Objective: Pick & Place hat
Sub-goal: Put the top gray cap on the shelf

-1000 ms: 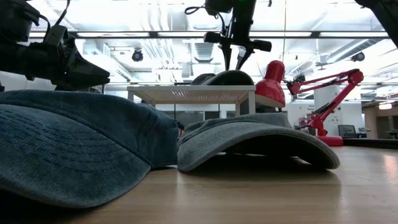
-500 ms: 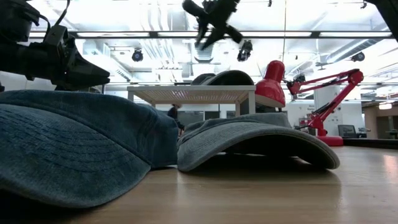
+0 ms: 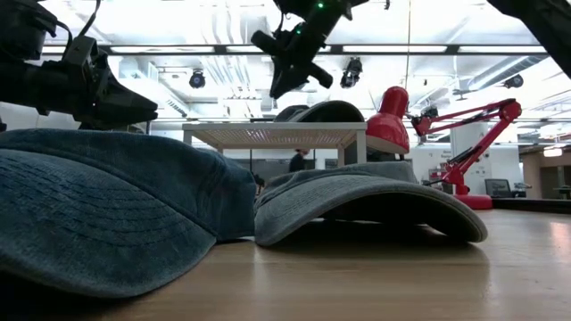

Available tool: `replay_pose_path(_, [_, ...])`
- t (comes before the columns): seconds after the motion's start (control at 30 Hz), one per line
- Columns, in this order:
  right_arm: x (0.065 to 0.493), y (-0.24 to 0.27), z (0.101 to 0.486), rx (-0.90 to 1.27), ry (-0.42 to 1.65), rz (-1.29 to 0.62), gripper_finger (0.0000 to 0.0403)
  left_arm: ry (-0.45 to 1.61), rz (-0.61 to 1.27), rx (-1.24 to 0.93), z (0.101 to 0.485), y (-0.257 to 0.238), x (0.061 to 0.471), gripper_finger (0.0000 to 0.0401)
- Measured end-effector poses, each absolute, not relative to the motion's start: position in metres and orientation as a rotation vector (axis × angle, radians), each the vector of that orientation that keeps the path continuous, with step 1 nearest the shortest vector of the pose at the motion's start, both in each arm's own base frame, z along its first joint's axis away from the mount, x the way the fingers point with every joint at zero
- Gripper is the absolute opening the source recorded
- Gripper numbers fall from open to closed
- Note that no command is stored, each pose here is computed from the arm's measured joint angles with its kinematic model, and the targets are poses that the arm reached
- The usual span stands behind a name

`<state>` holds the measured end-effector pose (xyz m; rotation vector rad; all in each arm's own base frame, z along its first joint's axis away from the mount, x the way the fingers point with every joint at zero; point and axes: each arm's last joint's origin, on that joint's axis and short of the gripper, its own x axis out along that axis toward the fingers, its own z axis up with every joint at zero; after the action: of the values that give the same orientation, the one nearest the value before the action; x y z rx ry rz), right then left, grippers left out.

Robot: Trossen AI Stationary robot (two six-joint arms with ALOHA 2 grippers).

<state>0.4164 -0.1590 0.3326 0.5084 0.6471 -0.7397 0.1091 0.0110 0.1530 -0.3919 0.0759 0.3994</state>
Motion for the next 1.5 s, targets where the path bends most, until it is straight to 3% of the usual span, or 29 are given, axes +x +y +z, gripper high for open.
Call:
replay_pose_path(0.93, [0.390, -0.175, 0.320, 0.487, 0.847, -0.933, 0.0033, 0.077, 0.400, -0.392, 0.153, 0.011, 0.109, 0.0094])
replay_pose_path(1.5, [0.389, -0.176, 0.341, 0.495, 0.763, -0.961, 0.0034, 0.073, 0.401, -0.413, 0.153, 0.011, 0.109, 0.0094])
